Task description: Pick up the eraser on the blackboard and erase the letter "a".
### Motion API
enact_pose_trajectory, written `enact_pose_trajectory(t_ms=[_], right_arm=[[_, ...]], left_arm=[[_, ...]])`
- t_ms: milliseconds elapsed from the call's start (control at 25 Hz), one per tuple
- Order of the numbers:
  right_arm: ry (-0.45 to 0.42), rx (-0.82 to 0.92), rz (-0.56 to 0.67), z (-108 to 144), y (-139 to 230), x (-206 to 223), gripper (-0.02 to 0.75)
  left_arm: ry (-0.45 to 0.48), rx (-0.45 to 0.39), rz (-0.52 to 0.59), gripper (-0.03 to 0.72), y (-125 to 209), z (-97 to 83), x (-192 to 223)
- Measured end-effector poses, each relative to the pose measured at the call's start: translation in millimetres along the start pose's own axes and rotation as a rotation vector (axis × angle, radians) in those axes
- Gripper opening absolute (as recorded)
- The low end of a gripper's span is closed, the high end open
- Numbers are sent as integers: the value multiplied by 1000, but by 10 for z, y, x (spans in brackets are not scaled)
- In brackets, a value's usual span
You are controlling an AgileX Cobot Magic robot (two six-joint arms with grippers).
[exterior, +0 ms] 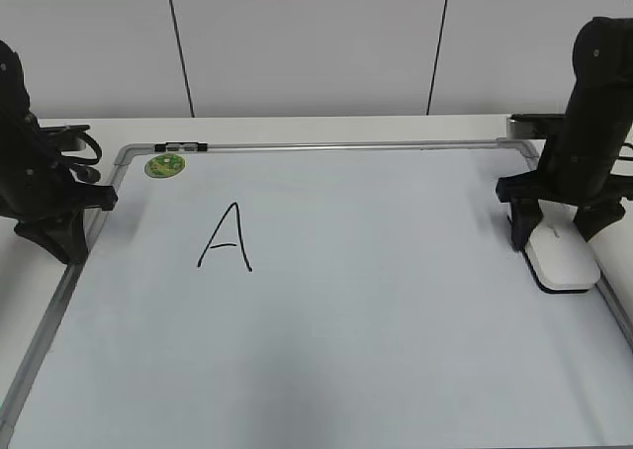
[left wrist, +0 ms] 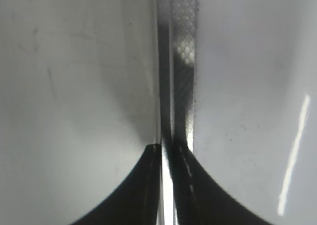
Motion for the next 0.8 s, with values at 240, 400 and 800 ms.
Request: enact_pose_trajectory(t_ms=[240, 400, 800], right_arm=[[43, 43, 25, -48, 2, 46, 643], [59, 50, 34, -68, -56, -68, 649], [41, 59, -87, -49, -229, -527, 608]], left_arm=[[0, 0, 0, 56, 0, 0, 0], [0, 0, 0, 57, 0, 0, 0], [0, 0, 0, 60, 0, 0, 0]])
Point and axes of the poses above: a point on each arm's last joint axis where the gripper is mounted, x pointing out along that axis toward the gripper, z along the wrist's bending axis when the last joint is at zero, y = z × x, the point moved 2 cm from there along x, pointing out along that axis toward the gripper, and after that the axes turned 3 degrees about -x, right-handed, at the moved point
